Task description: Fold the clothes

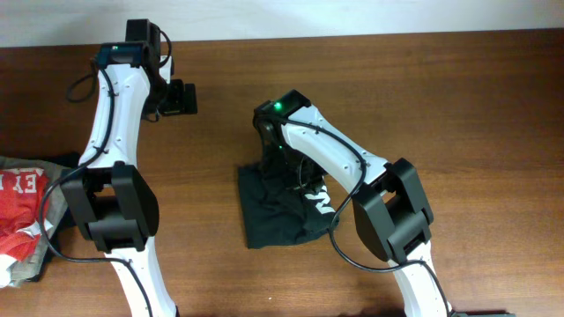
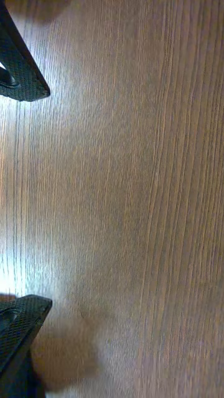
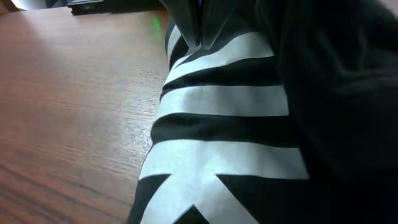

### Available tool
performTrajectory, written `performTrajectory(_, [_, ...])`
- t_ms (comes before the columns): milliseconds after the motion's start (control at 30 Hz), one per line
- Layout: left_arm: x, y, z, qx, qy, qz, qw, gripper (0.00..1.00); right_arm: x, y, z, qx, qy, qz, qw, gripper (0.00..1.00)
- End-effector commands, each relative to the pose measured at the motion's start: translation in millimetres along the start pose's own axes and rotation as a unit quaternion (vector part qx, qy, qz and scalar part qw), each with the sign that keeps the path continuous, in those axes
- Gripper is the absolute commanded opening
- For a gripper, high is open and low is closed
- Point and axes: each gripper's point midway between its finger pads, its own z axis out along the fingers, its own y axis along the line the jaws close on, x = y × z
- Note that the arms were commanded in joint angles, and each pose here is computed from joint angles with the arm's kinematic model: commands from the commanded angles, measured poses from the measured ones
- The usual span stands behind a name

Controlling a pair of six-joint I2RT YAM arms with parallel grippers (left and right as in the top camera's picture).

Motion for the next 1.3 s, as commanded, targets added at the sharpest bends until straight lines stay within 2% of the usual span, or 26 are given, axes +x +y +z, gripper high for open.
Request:
performTrajectory(0, [2,-2,6,0.017,0.007,-0.001,1.000,0.99,8,29,-11,-0.009,-0.017,-0.038,0.999,0.04])
performTrajectory(100, [0,-2,6,0.016,0.004,-0.001,1.000,0.99,18,79,-12,-0.032,-0.039,-0.100,0.994,0.04])
performTrajectory(200, [2,-2,6,0.015,0.008,-0.001,1.000,0.99,25,105,-13,-0.048,-0.050,-0.126,0.990,0.04])
performTrajectory(400, [11,-1,6,0.014,0.026,-0.001,1.000,0.99,4,108,13,-0.077,-0.042,-0.105,0.991,0.04])
performTrajectory(433, [11,-1,6,0.014,0.027,-0.001,1.000,0.99,1,109,11,-0.075,-0.054,-0.131,0.987,0.04])
performTrajectory(700, [10,-1,6,0.014,0.024,-0.002,1.000,0.99,-21,99,-66,-0.100,-0.155,-0.118,0.976,0.04])
performTrajectory(767, [10,-1,6,0.014,0.024,-0.001,1.000,0.99,-32,83,-55,-0.099,-0.141,-0.093,0.981,0.04])
performTrajectory(933, [10,-1,6,0.014,0.024,-0.001,1.000,0.99,-44,37,16,-0.080,-0.055,-0.039,0.995,0.04])
performTrajectory(1167, [10,-1,6,0.014,0.024,-0.002,1.000,0.99,-1,113,23,-0.076,-0.045,-0.135,0.987,0.04])
performTrajectory(1267, [10,-2,6,0.015,0.023,-0.002,1.000,0.99,7,127,23,-0.075,-0.044,-0.121,0.989,0.04])
